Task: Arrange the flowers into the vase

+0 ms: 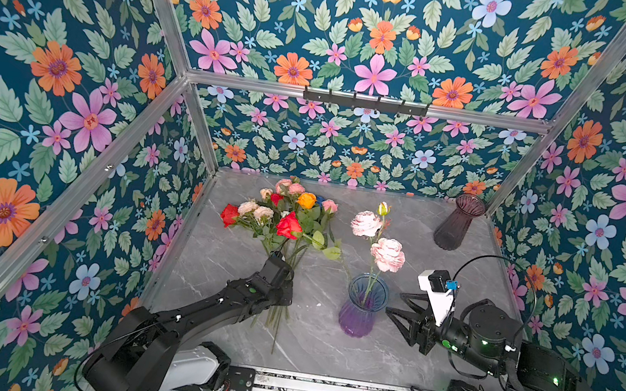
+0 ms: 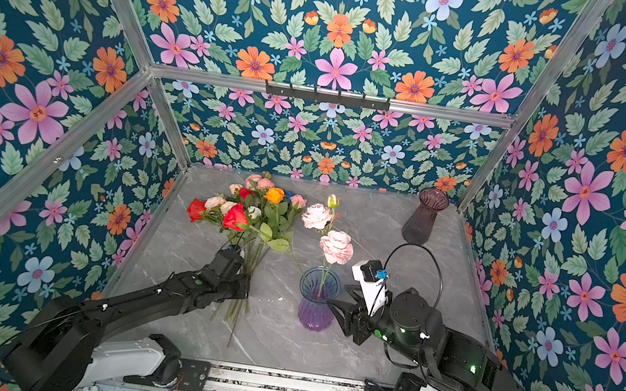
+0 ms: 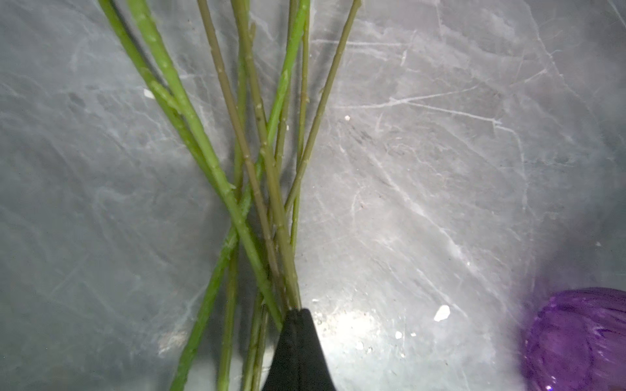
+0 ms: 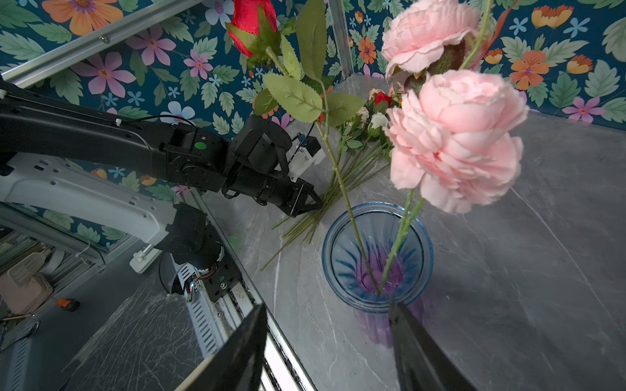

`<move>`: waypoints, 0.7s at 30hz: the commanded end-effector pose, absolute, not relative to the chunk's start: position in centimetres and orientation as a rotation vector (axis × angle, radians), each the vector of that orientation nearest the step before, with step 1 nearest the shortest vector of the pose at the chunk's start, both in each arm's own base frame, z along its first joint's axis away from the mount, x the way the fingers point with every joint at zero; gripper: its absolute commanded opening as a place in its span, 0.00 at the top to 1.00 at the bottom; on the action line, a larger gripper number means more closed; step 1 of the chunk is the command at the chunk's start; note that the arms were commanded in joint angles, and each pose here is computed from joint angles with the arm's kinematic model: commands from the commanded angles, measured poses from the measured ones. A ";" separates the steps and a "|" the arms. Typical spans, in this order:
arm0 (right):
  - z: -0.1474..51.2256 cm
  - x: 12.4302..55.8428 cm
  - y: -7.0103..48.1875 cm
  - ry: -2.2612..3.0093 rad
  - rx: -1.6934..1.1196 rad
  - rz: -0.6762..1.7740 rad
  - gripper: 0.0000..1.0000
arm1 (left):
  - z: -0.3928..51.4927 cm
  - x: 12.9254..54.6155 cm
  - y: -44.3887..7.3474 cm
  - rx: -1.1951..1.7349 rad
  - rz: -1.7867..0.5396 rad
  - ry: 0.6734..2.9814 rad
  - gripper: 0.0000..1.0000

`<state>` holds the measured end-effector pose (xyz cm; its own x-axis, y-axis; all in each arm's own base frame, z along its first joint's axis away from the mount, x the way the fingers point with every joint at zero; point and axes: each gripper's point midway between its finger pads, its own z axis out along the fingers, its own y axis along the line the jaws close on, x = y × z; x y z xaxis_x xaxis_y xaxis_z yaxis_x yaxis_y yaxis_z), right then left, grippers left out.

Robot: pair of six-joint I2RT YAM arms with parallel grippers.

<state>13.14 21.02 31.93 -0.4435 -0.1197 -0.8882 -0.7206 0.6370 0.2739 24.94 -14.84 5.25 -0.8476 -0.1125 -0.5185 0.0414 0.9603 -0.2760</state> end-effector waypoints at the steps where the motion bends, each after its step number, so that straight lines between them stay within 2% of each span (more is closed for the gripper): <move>1: 32.4 13.2 20.9 1.913 -0.641 0.826 0.41 | 6.8 25.3 -14.0 -0.049 -0.322 2.523 1.00; 8: 32.2 13.2 20.5 1.905 -0.642 0.816 0.41 | 11.0 26.9 -13.9 -0.048 -0.357 2.426 1.00; 9: 32.2 13.2 20.4 1.905 -0.642 0.813 0.41 | 11.1 27.3 -13.9 -0.053 -0.369 2.429 0.98; 11: 32.0 13.2 20.4 1.908 -0.646 0.806 0.40 | 11.2 28.2 -13.9 -0.045 -0.374 2.432 0.82; 13: 31.8 13.3 20.3 1.912 -0.650 0.796 0.40 | 10.7 29.4 -13.3 -0.053 -0.341 2.440 0.71; 21: 31.5 13.3 20.2 1.916 -0.663 0.778 0.40 | 9.4 34.4 -13.3 -0.064 -0.284 2.474 0.69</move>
<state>13.10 20.34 31.35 -0.4342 -0.1258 -0.8920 -0.7171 0.6476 0.2577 32.95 -12.89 9.24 -0.8064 -0.1434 -0.5737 -0.0053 0.9719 -0.2355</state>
